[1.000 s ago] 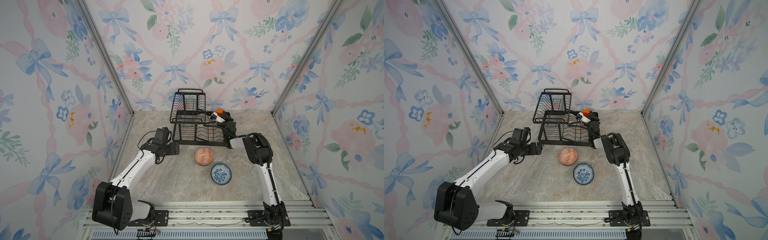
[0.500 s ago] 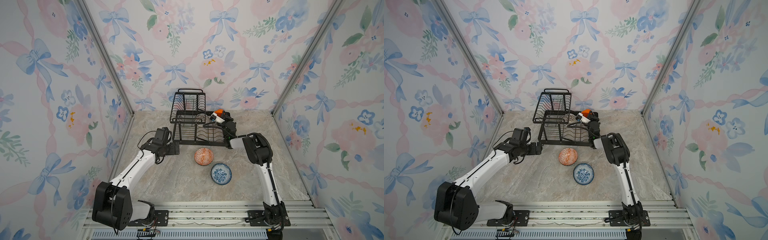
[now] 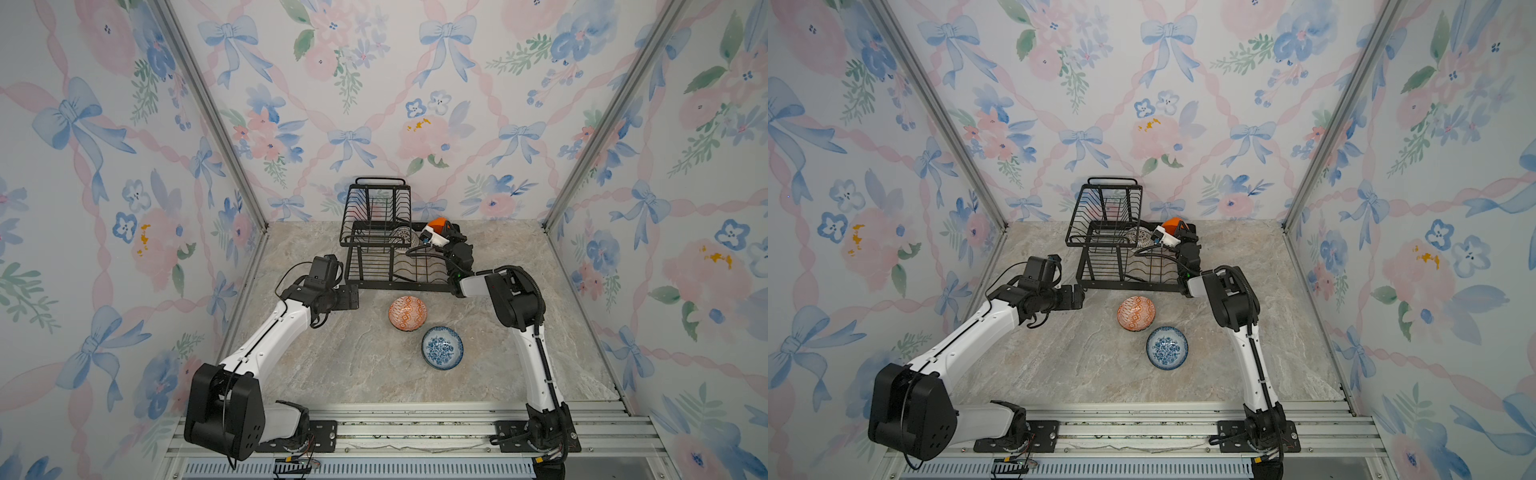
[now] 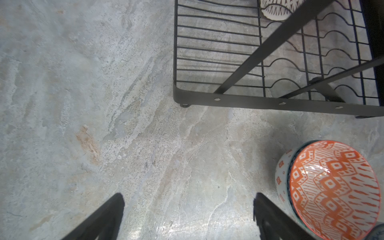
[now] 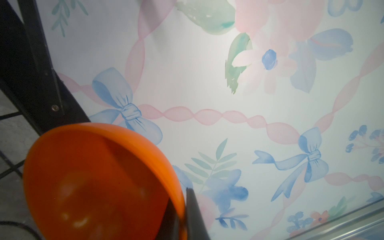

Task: Load bowls into a dish rack
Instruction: Place the bowl in the dish rack.

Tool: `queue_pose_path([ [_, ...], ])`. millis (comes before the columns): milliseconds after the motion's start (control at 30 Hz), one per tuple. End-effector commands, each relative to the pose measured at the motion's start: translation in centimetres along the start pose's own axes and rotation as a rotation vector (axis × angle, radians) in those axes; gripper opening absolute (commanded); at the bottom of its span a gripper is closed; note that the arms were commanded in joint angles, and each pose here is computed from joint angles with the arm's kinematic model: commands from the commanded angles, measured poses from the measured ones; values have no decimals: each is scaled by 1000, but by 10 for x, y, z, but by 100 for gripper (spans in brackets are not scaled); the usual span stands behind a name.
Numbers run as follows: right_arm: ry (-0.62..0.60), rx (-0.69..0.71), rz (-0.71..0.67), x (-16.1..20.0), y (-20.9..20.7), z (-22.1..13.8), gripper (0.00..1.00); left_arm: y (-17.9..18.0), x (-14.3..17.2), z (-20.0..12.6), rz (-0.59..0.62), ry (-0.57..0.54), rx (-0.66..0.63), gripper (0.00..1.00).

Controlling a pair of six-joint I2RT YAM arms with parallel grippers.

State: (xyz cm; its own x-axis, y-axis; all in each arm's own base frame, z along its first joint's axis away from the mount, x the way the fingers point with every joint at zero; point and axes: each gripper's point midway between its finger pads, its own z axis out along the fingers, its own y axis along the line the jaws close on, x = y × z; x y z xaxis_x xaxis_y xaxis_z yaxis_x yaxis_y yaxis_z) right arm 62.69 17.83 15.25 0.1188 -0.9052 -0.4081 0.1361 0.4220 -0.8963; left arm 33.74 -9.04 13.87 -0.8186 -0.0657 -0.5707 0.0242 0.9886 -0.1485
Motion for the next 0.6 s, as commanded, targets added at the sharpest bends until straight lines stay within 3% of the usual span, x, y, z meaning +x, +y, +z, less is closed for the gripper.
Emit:
queue_pose_path([
  [0, 11, -38, -13, 18, 31, -7, 12, 3, 0, -1, 5, -4, -4, 98],
  [133, 14, -43, -14, 19, 32, -7, 22, 3, -1, -2, 7, -7, -3, 98],
  [267, 18, -40, -7, 20, 30, -7, 23, 4, 0, -2, 6, -7, -4, 98],
  [567, 25, -8, 9, 20, 17, -5, 4, 3, -1, -2, 8, -7, -2, 98],
])
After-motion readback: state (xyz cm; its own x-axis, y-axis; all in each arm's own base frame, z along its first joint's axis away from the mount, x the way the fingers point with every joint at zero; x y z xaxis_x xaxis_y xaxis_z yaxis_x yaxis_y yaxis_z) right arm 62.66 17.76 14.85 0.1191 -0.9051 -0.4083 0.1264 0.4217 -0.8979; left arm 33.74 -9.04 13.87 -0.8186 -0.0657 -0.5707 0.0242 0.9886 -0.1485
